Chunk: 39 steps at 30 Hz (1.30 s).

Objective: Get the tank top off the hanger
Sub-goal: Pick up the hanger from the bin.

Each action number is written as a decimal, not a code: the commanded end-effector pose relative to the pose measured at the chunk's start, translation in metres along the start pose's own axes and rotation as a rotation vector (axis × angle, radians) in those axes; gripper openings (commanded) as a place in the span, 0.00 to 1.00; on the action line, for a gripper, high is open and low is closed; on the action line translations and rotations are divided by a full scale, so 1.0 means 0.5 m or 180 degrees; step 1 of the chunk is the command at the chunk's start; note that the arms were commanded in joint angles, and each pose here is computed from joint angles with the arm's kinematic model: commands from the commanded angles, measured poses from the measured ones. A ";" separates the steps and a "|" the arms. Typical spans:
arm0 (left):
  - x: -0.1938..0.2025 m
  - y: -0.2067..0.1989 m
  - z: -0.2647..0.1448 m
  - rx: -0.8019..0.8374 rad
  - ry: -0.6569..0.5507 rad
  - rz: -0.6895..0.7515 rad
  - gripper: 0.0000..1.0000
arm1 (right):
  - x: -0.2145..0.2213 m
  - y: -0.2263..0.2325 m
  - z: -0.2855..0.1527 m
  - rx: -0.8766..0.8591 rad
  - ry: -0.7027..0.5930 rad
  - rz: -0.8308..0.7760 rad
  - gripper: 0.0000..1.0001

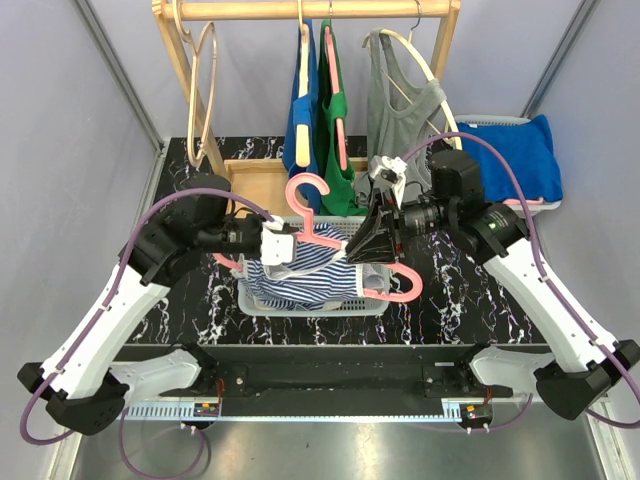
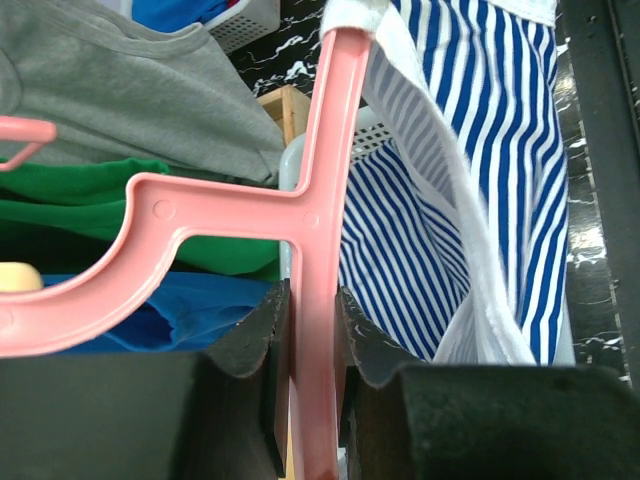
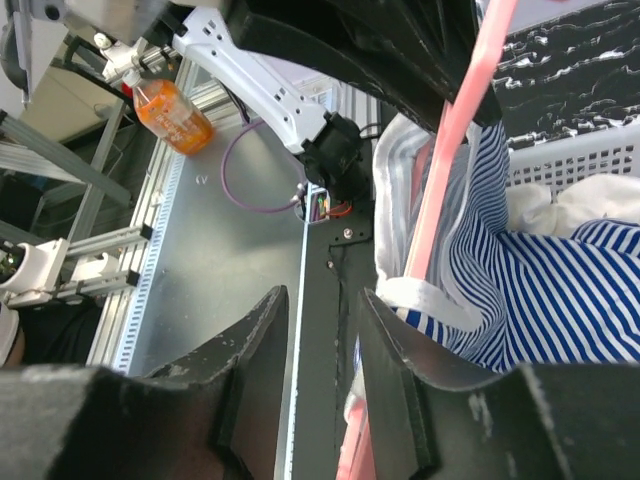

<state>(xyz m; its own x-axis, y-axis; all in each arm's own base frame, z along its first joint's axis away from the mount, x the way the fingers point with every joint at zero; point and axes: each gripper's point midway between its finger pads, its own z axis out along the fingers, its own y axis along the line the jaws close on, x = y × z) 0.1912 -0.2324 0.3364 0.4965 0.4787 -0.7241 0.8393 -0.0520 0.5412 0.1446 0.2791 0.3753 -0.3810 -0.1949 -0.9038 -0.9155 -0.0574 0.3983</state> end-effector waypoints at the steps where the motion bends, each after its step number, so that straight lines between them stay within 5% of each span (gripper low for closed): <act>1: -0.065 0.065 -0.026 -0.0326 -0.0206 0.0418 0.03 | 0.003 -0.004 0.006 0.0078 0.0108 -0.0049 0.39; 7: -0.072 0.065 -0.031 -0.0333 -0.0236 0.0404 0.03 | 0.004 -0.016 0.008 0.0193 0.0134 -0.0075 0.34; 11: -0.069 0.064 -0.032 -0.0344 -0.0213 0.0414 0.01 | 0.016 -0.039 0.002 0.0442 0.0187 -0.0154 0.48; 18: -0.065 0.052 -0.030 -0.0305 -0.0223 0.0383 0.01 | -0.048 -0.039 -0.025 0.0834 -0.0101 -0.0619 0.47; 28: -0.062 0.049 -0.033 -0.0316 -0.0205 0.0393 0.01 | -0.035 -0.035 -0.019 0.0728 -0.0068 -0.0547 0.51; 39: -0.071 0.045 -0.037 -0.0302 -0.0231 0.0372 0.01 | -0.016 -0.110 -0.024 0.1195 0.0006 -0.0562 0.53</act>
<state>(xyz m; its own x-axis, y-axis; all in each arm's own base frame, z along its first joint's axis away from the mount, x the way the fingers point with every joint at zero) 0.1953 -0.2299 0.3465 0.5311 0.4890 -0.6920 0.8074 -0.0444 0.5883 0.1842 0.2715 0.3614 -0.2558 -0.2231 -0.9406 -0.9530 0.2215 0.2066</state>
